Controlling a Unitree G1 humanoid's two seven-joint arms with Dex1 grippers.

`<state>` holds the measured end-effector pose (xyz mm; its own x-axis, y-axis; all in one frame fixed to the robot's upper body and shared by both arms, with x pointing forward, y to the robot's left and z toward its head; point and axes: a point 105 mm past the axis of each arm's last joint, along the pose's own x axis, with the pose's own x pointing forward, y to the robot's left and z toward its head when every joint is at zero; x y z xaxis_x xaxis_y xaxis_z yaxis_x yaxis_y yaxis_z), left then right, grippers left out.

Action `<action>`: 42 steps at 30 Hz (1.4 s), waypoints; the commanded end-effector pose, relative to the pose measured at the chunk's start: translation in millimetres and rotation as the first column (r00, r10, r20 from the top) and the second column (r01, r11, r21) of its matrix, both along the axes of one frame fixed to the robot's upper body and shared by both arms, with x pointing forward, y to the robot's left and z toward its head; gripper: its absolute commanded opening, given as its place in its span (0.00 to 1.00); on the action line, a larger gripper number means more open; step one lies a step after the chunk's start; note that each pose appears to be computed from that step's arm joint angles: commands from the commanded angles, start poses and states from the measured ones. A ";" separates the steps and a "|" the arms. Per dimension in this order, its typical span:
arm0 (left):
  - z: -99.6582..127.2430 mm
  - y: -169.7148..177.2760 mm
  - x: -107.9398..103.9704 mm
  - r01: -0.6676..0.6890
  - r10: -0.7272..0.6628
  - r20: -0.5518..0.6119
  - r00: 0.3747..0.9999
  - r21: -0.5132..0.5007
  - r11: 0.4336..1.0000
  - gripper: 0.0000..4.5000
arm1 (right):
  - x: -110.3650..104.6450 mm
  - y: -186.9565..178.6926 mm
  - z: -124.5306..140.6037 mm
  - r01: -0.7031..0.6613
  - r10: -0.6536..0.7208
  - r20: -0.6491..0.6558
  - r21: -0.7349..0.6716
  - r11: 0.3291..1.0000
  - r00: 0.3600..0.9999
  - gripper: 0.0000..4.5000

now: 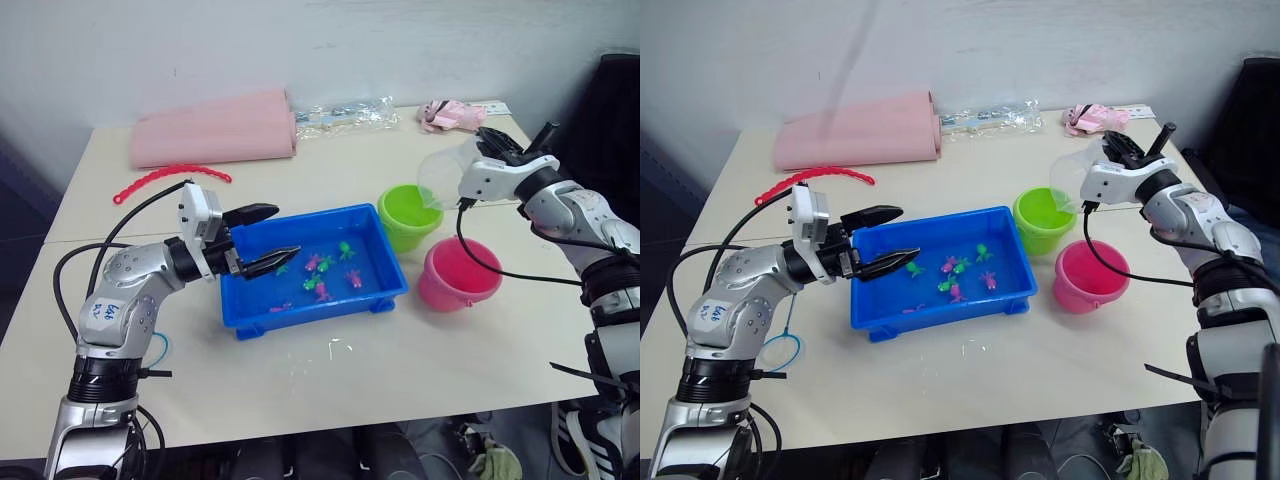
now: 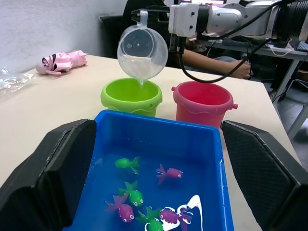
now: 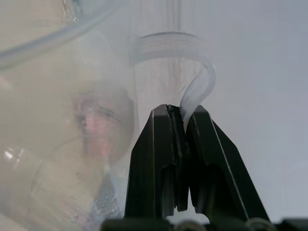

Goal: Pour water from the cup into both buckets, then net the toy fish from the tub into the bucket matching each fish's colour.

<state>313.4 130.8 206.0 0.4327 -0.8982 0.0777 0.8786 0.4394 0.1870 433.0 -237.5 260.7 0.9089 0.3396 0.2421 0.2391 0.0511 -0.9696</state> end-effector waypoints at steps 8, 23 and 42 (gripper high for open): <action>6.5 -4.9 -6.7 0.015 -0.014 0.045 0.999 -0.014 1.000 1.00 | -2.4 15.7 26.2 -0.045 0.068 0.132 -0.167 0.985 0.989 0.00; 1.5 -10.9 -7.0 0.019 -0.017 0.042 0.999 -0.050 0.999 1.00 | -5.4 14.6 37.7 -0.026 0.078 0.238 -0.212 0.977 0.968 0.00; 8.6 -13.3 -17.5 0.142 -0.143 0.065 0.988 0.020 0.990 1.00 | -21.0 -97.0 11.1 0.002 0.171 -0.065 0.938 0.348 0.983 0.00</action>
